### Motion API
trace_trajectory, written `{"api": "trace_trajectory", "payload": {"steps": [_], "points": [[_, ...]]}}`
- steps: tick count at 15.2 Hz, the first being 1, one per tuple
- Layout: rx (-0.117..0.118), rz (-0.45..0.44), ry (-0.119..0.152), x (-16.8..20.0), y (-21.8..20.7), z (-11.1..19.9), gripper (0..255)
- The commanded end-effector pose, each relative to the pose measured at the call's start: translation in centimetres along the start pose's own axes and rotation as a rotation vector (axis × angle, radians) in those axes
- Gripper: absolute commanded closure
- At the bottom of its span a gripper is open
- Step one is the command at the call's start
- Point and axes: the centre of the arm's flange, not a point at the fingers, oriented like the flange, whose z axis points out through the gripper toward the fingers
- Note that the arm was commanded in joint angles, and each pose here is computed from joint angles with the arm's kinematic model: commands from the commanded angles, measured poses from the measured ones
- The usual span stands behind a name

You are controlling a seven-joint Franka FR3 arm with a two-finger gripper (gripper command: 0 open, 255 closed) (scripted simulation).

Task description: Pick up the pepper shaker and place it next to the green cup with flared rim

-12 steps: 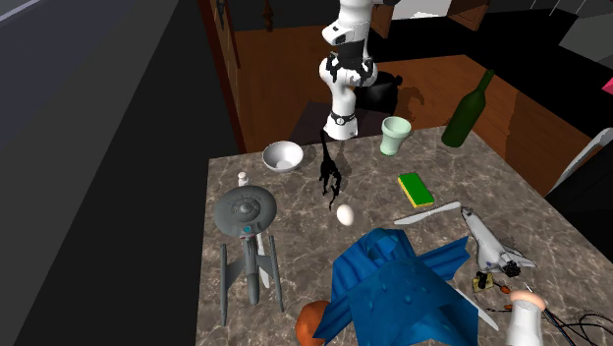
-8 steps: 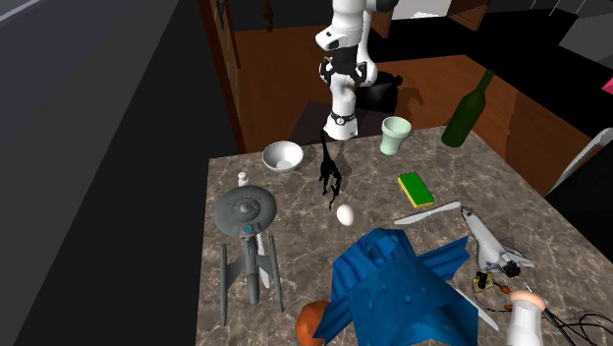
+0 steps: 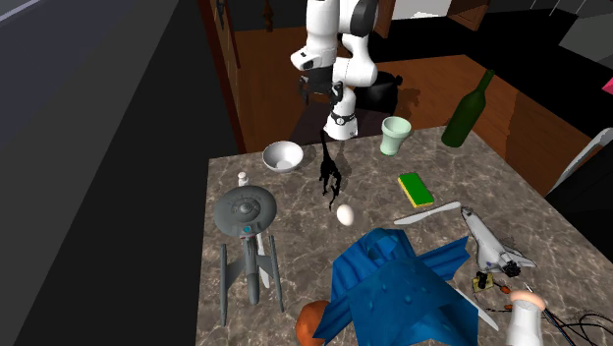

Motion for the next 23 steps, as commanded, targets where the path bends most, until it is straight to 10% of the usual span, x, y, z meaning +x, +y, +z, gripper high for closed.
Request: {"api": "trace_trajectory", "payload": {"steps": [1, 23], "points": [[-0.004, -0.010, 0.019, 1.9, 1.6, 1.4, 0], [-0.041, -0.110, 0.206, 22.0, 16.5, 10.4, 0]]}}
